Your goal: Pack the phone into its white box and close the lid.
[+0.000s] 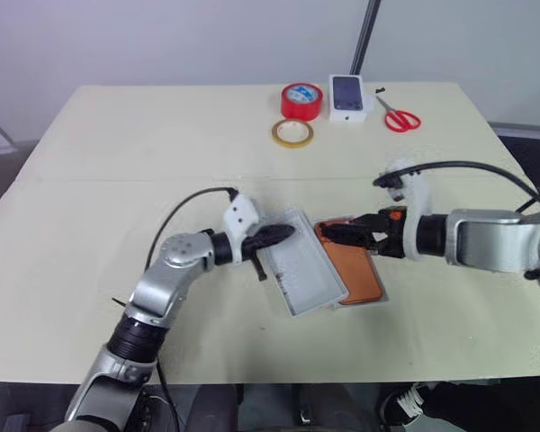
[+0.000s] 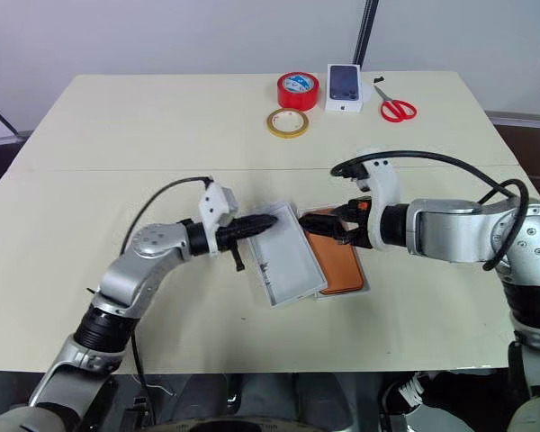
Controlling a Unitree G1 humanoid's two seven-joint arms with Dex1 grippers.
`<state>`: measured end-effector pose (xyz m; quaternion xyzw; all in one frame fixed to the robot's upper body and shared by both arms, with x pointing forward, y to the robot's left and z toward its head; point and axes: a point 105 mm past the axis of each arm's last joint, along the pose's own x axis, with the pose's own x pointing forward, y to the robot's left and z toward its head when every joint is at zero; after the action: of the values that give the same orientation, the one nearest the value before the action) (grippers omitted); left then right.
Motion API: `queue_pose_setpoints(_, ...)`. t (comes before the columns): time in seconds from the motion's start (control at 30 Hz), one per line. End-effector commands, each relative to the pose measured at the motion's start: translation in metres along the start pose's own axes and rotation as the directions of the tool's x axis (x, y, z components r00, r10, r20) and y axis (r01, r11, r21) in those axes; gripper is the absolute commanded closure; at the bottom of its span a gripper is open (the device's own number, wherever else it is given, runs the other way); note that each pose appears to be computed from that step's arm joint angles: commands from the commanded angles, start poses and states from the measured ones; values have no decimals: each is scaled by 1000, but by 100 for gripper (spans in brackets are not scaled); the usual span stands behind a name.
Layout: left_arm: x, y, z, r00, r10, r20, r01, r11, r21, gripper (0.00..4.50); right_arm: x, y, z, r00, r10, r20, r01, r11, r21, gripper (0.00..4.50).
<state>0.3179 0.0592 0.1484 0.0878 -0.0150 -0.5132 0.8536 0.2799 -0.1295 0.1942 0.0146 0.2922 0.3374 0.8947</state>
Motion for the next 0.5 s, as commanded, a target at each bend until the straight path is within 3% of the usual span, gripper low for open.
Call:
queue_pose_setpoints(0.03,-25,18,10,997,80,13,-81,996,41,450,2,5,-5,998,-31,-50,23,985,-170,11)
queue_pose_setpoints(0.3,-66,40,-1,976,212,-57,-207,975,86,450,27,0,-27,980,-126,-156,58,924,-378,11)
queue_pose_setpoints(0.4,-70,35,-1,973,223,-52,-219,973,80,450,32,1,-32,975,-139,-174,55,908,-416,91)
queue_pose_setpoints(0.5,-73,30,-3,971,234,-52,-229,970,76,450,34,2,-34,975,-129,-183,41,908,-417,237)
